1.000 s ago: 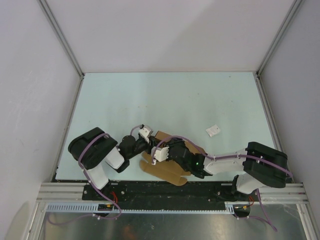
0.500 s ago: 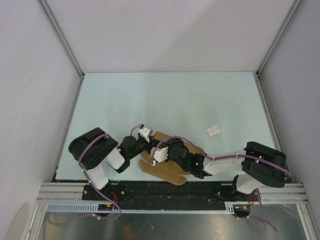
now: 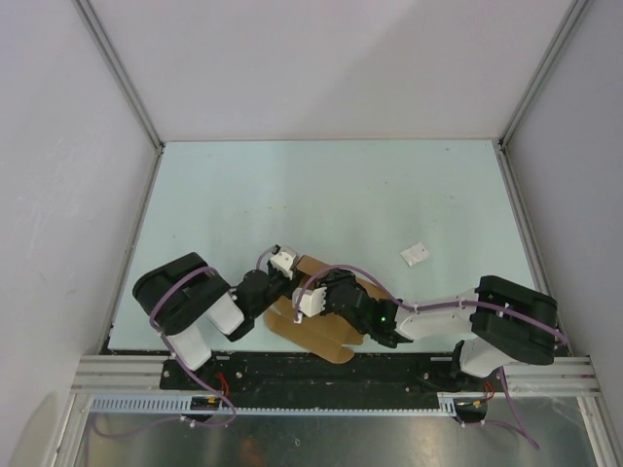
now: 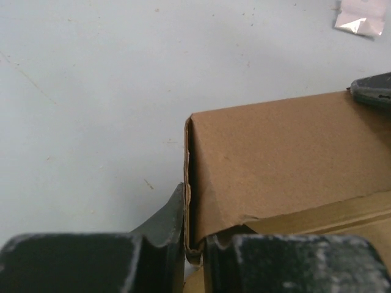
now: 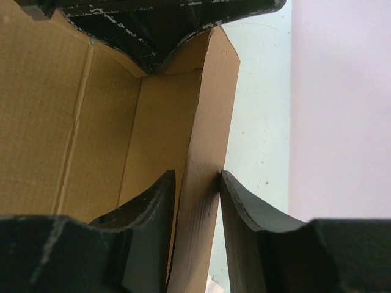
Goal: Fold the paper box
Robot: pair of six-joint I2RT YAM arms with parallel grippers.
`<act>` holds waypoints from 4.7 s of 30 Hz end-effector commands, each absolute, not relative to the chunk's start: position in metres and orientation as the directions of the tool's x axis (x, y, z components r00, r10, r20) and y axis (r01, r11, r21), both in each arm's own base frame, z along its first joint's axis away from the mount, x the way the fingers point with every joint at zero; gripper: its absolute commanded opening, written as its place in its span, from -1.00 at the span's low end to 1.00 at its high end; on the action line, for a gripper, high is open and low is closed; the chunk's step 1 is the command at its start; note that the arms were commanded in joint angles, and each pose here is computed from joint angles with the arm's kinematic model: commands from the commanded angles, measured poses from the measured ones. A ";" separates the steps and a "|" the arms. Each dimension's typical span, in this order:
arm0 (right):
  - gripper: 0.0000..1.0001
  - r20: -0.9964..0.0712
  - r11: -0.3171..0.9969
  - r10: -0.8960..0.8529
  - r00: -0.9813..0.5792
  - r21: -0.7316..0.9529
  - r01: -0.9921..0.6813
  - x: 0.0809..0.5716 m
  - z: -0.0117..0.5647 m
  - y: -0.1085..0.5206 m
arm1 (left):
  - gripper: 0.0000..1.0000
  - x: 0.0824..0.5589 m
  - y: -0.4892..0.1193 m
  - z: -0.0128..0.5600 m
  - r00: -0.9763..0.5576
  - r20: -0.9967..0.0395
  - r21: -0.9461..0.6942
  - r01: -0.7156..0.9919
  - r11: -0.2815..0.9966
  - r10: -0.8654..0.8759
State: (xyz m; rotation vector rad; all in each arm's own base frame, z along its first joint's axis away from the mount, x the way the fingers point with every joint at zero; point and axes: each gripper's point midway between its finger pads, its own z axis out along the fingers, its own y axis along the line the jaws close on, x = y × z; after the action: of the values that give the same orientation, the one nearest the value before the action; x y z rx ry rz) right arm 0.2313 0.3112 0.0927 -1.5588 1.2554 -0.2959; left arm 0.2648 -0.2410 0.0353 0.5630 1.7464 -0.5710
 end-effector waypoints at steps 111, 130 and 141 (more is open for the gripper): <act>-0.39 -0.960 0.912 0.072 -0.270 0.173 -0.372 0.274 0.199 0.273 | -0.02 0.231 -0.201 0.149 0.086 -0.965 -0.155 0.578 0.801 -0.249; 0.26 -0.842 0.941 0.221 -0.492 0.317 -0.120 0.204 0.154 0.184 | -0.02 0.234 -0.225 0.214 0.167 -0.951 -0.091 0.650 0.754 -0.259; 0.29 -0.848 0.969 0.189 -0.496 0.242 -0.044 0.196 0.138 0.166 | -0.19 0.279 -0.267 0.177 0.071 -0.989 -0.059 0.622 0.781 -0.131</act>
State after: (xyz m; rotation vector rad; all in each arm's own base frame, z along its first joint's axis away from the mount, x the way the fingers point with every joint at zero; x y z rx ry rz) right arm 0.1939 0.1800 0.1403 0.0350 2.0832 0.3473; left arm 0.2661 -0.2557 0.1555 0.4430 1.4584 -0.6054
